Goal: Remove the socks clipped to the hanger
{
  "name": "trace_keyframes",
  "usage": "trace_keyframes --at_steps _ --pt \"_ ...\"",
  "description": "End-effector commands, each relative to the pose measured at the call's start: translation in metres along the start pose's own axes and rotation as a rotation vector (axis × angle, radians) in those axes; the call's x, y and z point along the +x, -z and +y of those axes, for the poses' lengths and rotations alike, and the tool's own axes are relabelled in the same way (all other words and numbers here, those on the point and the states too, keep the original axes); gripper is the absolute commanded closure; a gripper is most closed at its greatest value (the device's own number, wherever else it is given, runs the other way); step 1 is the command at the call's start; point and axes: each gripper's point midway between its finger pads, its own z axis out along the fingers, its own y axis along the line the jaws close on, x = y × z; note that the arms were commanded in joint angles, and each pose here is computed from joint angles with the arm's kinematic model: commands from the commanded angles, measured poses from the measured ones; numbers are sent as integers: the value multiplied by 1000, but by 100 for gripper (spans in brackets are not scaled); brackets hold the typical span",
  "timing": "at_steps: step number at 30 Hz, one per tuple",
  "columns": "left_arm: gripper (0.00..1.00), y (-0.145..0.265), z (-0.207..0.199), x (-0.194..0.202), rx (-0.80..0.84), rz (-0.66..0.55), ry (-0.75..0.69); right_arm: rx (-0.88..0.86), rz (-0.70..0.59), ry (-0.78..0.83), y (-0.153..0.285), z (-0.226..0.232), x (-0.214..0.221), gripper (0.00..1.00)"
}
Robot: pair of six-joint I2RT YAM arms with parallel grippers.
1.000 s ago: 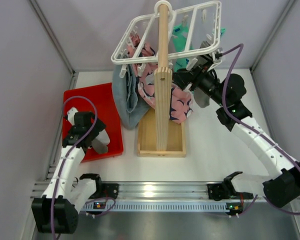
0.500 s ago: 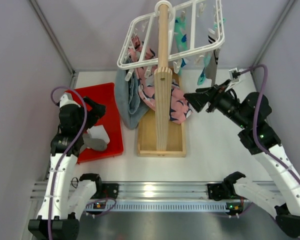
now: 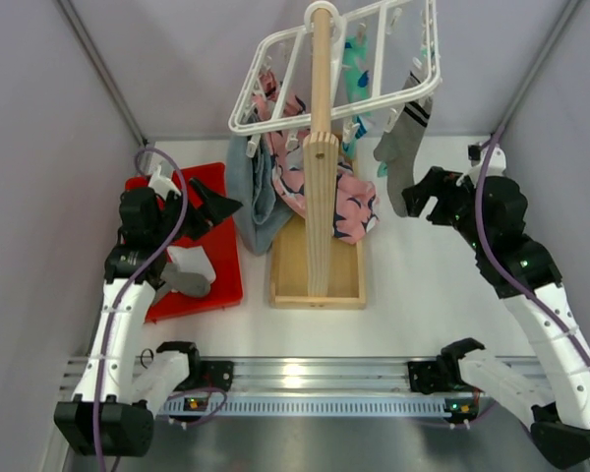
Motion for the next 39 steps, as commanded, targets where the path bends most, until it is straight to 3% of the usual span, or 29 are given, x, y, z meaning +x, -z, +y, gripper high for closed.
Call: trace_keyframes --at_steps 1,4,8,11,14,15,16,19,24,31,39 --pt "6 -14 -41 -10 232 28 12 91 0 44 -9 -19 -5 20" --pt "8 -27 -55 7 288 114 39 8 -23 41 -22 -4 -12 20" --pt "8 -28 -82 22 334 107 -11 -43 -41 49 -37 3 -9 23" --pt "9 -27 -95 40 360 146 -14 -47 -49 63 -46 3 -8 31" --pt "10 -27 -100 53 366 160 -10 -69 -38 57 -54 6 -2 55" --pt "10 -28 -101 62 374 175 -11 -96 -28 52 -55 10 2 75" --pt "10 -29 -104 65 386 180 -14 -143 -19 34 -54 18 5 85" --pt "10 -35 -114 75 444 221 -25 -251 -12 -9 -51 36 13 100" --pt "5 -53 -128 86 490 320 -31 -394 15 -69 -43 59 26 100" --pt "6 -82 -130 85 504 350 -79 -586 44 -187 -28 95 25 100" --pt "9 -86 -172 80 722 429 -121 -672 43 -246 -15 137 1 100"
